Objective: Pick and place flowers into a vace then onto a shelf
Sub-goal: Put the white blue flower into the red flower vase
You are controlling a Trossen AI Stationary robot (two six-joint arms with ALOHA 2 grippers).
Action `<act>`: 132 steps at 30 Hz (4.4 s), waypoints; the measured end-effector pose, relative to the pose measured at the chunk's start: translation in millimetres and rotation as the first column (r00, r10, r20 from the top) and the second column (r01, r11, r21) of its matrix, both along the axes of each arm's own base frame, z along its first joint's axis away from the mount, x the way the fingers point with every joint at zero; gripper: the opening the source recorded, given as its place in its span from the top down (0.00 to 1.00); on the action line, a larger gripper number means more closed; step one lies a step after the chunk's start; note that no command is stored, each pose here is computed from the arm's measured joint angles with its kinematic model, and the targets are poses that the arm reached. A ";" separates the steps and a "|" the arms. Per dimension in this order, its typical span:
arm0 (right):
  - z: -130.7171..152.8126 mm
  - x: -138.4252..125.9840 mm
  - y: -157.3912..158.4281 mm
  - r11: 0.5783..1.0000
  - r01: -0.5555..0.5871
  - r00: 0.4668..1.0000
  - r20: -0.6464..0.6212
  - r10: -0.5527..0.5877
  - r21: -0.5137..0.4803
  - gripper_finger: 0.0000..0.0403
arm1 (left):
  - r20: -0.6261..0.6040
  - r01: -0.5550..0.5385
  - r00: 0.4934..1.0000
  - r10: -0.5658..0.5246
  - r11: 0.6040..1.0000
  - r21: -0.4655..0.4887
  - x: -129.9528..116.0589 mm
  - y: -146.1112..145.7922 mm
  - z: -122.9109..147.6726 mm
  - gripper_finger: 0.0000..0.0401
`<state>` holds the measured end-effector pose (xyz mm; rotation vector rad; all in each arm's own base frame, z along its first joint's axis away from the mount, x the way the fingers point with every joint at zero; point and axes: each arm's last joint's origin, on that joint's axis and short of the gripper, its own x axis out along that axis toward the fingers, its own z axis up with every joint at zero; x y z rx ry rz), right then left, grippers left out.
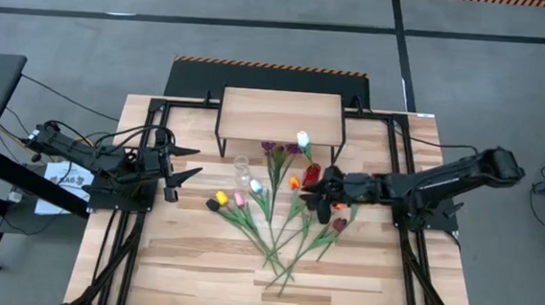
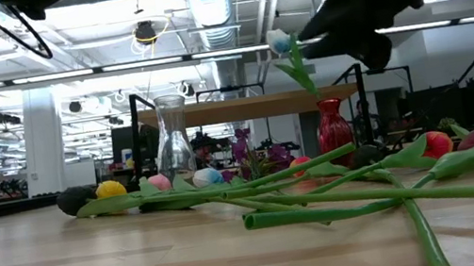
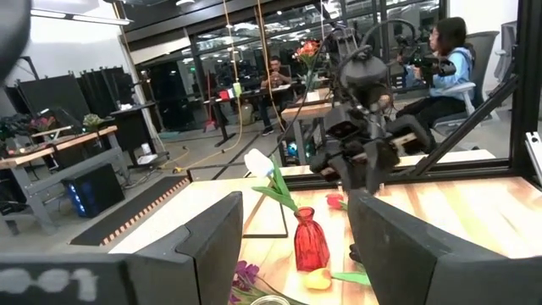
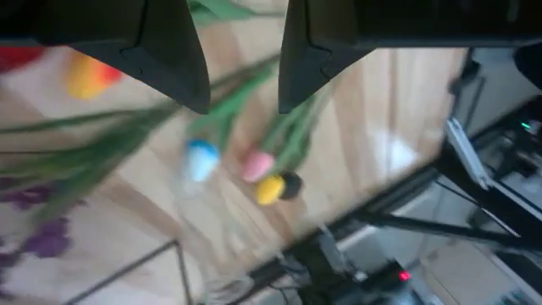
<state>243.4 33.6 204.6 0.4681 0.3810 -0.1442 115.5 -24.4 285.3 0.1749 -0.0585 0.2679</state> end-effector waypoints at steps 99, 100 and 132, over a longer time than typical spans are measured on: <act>-76.7 169.5 89.8 0.934 0.116 0.838 -0.471 -0.276 -0.339 1.00 | -0.016 0.116 0.993 -0.119 0.985 -0.128 1.0 -3.3 -5.6 0.49; -74.4 169.5 90.0 0.933 0.121 0.830 -0.481 -0.283 -0.340 1.00 | -0.015 0.116 0.993 -0.119 0.985 -0.129 1.0 -3.2 -5.6 0.49; 15.7 140.9 189.1 0.891 0.084 0.855 -0.427 -0.294 -0.446 1.00 | -0.016 0.116 0.993 -0.119 0.985 -0.128 1.0 -3.3 -5.6 0.49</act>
